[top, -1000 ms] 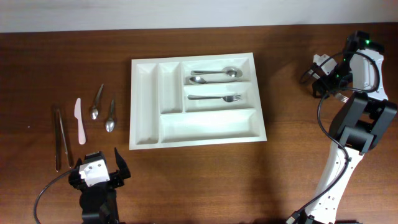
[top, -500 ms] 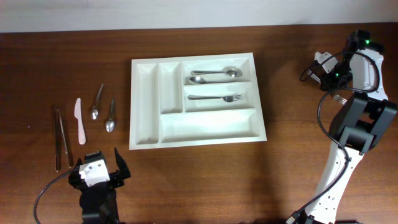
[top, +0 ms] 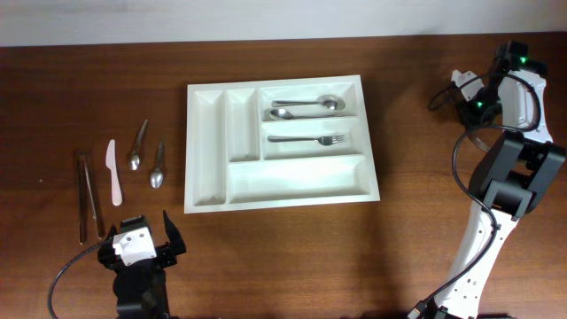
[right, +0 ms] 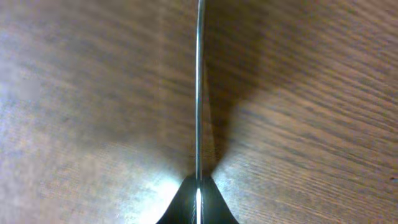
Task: Pack container
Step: 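Lift the fork and carry it over the tray's middle compartment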
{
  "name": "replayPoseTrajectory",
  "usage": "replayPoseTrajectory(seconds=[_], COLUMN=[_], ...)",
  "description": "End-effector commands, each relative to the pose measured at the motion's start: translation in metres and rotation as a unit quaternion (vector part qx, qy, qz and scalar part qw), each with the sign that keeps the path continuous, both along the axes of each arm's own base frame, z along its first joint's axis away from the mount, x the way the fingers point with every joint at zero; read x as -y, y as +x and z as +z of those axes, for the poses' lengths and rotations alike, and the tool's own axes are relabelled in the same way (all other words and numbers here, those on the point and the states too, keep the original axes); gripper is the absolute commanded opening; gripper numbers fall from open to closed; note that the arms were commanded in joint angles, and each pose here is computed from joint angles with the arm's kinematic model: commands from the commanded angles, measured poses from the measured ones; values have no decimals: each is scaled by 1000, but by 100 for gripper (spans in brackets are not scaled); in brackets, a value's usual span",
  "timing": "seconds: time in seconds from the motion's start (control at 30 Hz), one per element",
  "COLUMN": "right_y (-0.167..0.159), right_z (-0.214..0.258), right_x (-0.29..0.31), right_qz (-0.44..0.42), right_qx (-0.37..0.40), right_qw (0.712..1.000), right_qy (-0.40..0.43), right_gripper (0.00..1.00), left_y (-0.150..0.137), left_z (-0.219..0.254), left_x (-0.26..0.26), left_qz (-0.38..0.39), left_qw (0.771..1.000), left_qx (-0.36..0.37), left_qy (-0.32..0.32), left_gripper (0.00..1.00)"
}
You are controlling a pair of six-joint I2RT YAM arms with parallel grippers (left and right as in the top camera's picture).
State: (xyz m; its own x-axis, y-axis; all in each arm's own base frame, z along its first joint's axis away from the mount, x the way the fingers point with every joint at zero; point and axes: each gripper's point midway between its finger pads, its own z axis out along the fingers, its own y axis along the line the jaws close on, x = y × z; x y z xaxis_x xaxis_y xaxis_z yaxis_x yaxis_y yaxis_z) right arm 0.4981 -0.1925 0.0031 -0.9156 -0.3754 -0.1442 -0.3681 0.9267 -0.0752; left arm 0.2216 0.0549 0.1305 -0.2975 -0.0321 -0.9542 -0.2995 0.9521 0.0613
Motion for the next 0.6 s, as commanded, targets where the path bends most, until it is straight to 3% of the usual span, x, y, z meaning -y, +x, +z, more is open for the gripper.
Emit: replayPoseTrajectory(seconds=[0.0,0.2,0.47,0.57], right_y=[1,23,39,44], right_z=[-4,55,148,174], right_x=[3,4,-31,-51], right_qz=[-77,-245,-357,-409], right_qx=[0,65,126,135], right_qw=[997,966,916,883], right_qy=[10,45,135,185], right_gripper=[4,4,4,4], left_y=[-1,-1,-1,-1], left_z=[-2,-2,-2,-2], left_x=[-3,-3,-3,-3], left_qz=[10,10,10,10], left_qw=[1000,1000,1000,1000], left_qx=[-2,-2,-2,-2], left_qy=[-2,-2,-2,-2], left_gripper=[99,99,99,99])
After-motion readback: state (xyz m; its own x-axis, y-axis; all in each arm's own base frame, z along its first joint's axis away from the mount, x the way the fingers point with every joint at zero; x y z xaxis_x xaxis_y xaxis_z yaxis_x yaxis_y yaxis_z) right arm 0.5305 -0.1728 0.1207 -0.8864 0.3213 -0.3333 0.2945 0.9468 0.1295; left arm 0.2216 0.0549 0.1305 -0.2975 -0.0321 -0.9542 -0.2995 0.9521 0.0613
